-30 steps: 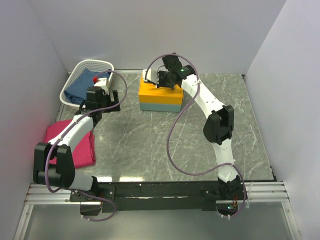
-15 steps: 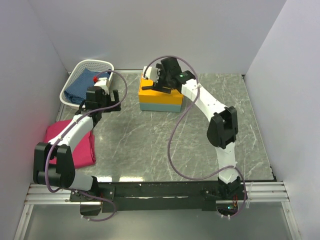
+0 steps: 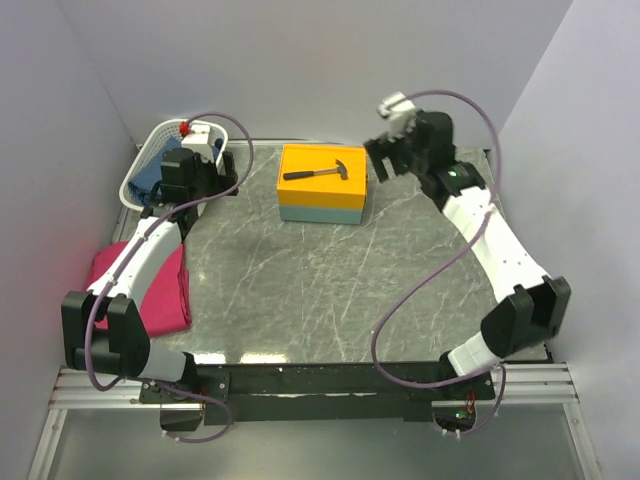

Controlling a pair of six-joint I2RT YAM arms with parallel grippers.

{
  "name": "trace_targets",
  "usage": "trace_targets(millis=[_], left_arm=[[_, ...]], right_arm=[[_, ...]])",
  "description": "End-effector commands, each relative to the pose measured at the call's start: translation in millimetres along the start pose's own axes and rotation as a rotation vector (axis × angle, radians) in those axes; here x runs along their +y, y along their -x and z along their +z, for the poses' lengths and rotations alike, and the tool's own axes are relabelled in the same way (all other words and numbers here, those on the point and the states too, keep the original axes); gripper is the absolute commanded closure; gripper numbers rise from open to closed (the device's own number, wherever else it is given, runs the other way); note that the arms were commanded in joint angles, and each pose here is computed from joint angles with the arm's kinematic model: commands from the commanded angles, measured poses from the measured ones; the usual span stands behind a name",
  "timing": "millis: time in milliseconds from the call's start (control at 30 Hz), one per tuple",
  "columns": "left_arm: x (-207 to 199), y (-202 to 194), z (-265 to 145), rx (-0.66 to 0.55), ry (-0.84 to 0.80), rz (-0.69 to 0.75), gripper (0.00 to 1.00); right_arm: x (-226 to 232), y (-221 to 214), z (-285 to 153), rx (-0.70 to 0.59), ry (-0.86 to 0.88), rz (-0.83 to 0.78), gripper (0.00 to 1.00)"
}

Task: Sort the tools into containers

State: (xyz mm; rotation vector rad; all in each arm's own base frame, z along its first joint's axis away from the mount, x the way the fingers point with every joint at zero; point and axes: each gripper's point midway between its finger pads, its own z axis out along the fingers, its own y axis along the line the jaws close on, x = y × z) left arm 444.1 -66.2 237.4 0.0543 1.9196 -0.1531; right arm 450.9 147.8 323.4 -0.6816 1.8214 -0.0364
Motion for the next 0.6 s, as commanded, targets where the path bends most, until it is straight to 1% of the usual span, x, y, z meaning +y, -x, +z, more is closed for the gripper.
trace_targets(millis=[0,33,67,100,133,167,200,233,300,400,567], left_arm=[[2,46,-17,-0.121,-0.005,-0.023,0.03],[1,49,-21,-0.130,-0.013,-0.037,0.04],[0,49,-22,-0.130,-0.036,-0.052,0.04],[-1,43,-22,-0.118,-0.046,-0.076,0.04],[-1,43,-24,-0.121,-0.051,-0.086,0.04],[-1,38,-24,-0.109,-0.055,-0.093,0.04],[-1,35,-24,-0.101,-0.061,-0.095,0.04],[-2,34,-24,-0.099,-0.066,-0.095,0.04],[-4,29,-23,-0.094,-0.077,-0.107,0.04],[-8,23,-25,-0.088,-0.099,-0.115,0.04],[-13,24,-43,-0.109,-0.124,-0.084,0.04]], right_arm=[[14,-50,-34,0.047,0.112,0.363,0.00],[8,-84,-33,0.127,-0.002,0.447,0.00],[5,-100,-38,0.167,-0.059,0.465,0.00],[3,-106,-47,0.178,-0.094,0.498,0.00],[5,-128,-52,0.226,-0.137,0.522,0.00],[-1,-136,-59,0.231,-0.193,0.521,0.00],[-6,-131,-74,0.190,-0.213,0.516,0.00],[-4,-143,-78,0.197,-0.224,0.492,0.00],[-13,-142,-94,0.157,-0.281,0.483,0.00],[-12,-150,-106,0.141,-0.295,0.512,0.00],[-26,-167,-115,0.189,-0.386,0.525,0.00]])
